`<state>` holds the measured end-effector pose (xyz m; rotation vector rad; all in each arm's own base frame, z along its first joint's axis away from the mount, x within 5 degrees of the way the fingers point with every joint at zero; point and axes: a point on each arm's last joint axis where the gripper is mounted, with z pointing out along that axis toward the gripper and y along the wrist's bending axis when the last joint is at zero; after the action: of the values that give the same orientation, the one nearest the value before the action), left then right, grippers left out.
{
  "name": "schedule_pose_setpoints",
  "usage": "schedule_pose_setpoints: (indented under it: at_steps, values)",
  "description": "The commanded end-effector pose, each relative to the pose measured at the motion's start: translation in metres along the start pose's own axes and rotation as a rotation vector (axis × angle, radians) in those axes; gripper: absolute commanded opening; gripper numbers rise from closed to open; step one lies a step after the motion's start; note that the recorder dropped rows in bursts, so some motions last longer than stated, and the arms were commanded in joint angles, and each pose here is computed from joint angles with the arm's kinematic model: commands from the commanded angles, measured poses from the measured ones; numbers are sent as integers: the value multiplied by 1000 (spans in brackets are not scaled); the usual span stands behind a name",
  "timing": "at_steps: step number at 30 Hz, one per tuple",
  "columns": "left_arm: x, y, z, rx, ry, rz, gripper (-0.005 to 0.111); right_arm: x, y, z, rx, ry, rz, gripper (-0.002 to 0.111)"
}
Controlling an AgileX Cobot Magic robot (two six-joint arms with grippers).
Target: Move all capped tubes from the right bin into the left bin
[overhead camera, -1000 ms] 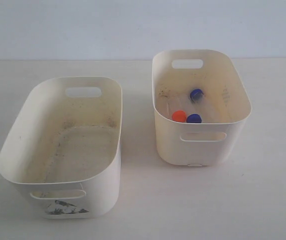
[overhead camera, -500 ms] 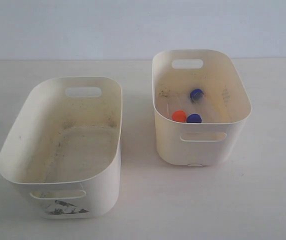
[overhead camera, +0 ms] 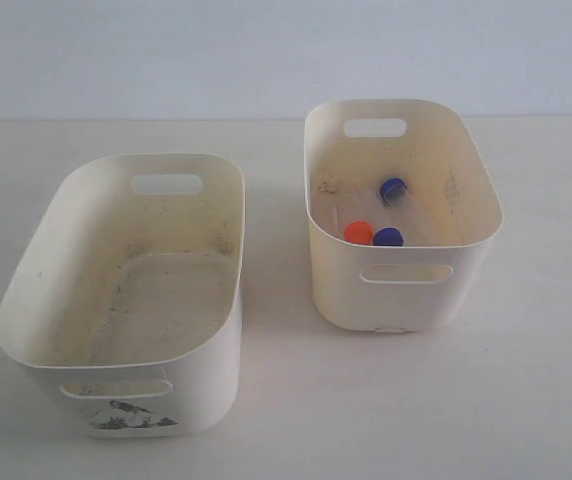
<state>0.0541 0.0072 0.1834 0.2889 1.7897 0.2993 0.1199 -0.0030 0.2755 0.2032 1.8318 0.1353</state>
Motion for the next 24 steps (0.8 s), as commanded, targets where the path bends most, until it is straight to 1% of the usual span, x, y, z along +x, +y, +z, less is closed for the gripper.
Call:
schedule_pose_setpoints:
  at_steps: [1, 4, 6, 8, 9, 14, 18, 21, 24]
  values:
    - [-2, 0, 0, 5, -10, -11, 4, -13, 3, 22, 6, 99, -6, 0]
    - [-2, 0, 0, 5, -10, -11, 4, -31, 8, 38, -5, 164, -15, 0]
    - [-2, 0, 0, 5, -10, -11, 4, -44, 13, 46, -24, 213, 4, 0]
    - [-2, 0, 0, 5, -10, -11, 4, -60, 20, 56, -59, 272, 19, 0]
    - [-2, 0, 0, 5, -10, -11, 4, -67, 25, 60, -84, 296, 1, 0]
    - [-2, 0, 0, 5, -10, -11, 4, -97, 66, 81, -237, 348, -73, 0]
    - [-2, 0, 0, 5, -10, -11, 4, -114, 105, 98, -330, 414, -51, 0]
    - [-2, 0, 0, 5, -10, -11, 4, -119, 128, 115, -331, 489, -93, 0]
    - [-2, 0, 0, 5, -10, -11, 4, -120, 141, 138, -245, 600, -138, 0]
